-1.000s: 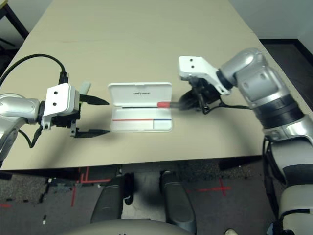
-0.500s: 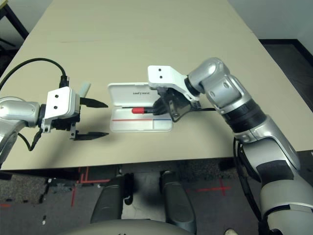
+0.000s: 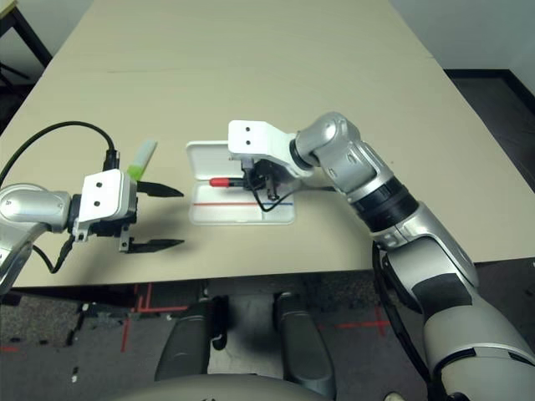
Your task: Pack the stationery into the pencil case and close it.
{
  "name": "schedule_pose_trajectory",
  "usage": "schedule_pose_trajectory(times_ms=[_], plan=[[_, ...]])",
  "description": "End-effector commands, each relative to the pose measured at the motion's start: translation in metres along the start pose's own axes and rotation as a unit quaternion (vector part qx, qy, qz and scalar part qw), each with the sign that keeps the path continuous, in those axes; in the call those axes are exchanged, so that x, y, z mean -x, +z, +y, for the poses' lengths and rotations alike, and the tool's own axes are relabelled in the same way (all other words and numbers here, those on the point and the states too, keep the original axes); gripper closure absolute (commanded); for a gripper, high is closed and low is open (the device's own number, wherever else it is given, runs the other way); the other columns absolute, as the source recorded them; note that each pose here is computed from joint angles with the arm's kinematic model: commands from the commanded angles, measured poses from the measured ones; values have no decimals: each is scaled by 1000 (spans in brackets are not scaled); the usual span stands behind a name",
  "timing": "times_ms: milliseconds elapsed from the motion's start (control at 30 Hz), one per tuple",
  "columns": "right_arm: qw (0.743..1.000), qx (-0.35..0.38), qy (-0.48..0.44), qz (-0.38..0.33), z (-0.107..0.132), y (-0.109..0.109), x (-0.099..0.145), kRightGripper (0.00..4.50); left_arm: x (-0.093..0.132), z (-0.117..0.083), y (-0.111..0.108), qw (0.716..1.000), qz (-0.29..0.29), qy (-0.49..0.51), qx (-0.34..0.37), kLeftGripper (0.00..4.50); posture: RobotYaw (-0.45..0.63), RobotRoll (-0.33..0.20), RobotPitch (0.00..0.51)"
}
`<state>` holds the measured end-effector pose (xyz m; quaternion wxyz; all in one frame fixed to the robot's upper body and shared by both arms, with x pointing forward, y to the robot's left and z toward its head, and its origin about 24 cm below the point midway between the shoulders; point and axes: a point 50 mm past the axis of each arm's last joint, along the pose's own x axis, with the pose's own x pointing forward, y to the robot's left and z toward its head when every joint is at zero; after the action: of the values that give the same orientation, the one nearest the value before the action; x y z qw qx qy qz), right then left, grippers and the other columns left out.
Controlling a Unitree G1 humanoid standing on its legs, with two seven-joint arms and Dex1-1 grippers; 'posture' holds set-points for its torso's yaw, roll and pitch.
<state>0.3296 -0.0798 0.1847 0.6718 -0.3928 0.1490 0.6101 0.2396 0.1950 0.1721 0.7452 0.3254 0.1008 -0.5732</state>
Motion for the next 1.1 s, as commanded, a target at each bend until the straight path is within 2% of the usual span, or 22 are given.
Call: schedule_pose_trajectory(times_ms=[33,67,167,400,433,667,867,1100], plan=[[1000,9,5,-2,3,-2,-8,4015,-2,-5,1,1000,5,-3,-3,0,32,0,161],[1000,11,4,-4,3,-2,-9,4015,-2,-6,1,1000,5,-3,-3,0,32,0,161],[1000,17,-1,-12,2,-1,-9,3002,0,-5,0,1000,5,-1,-3,0,31,0,161],[999,23,-9,-30,-2,2,0,236,4,3,2,1000,7,0,-4,0,24,0,160],[999,24,-8,-32,-3,2,2,42,4,3,3,1000,6,-1,-4,0,23,0,160],[998,12,17,-56,1,1,27,42,1,3,6,1000,5,-3,-5,0,15,0,161],[994,-49,55,-87,12,-13,62,42,0,0,8,1000,4,-5,-4,0,9,0,163],[988,-121,60,-78,26,-37,105,42,2,-5,3,1000,9,0,8,0,6,0,167]])
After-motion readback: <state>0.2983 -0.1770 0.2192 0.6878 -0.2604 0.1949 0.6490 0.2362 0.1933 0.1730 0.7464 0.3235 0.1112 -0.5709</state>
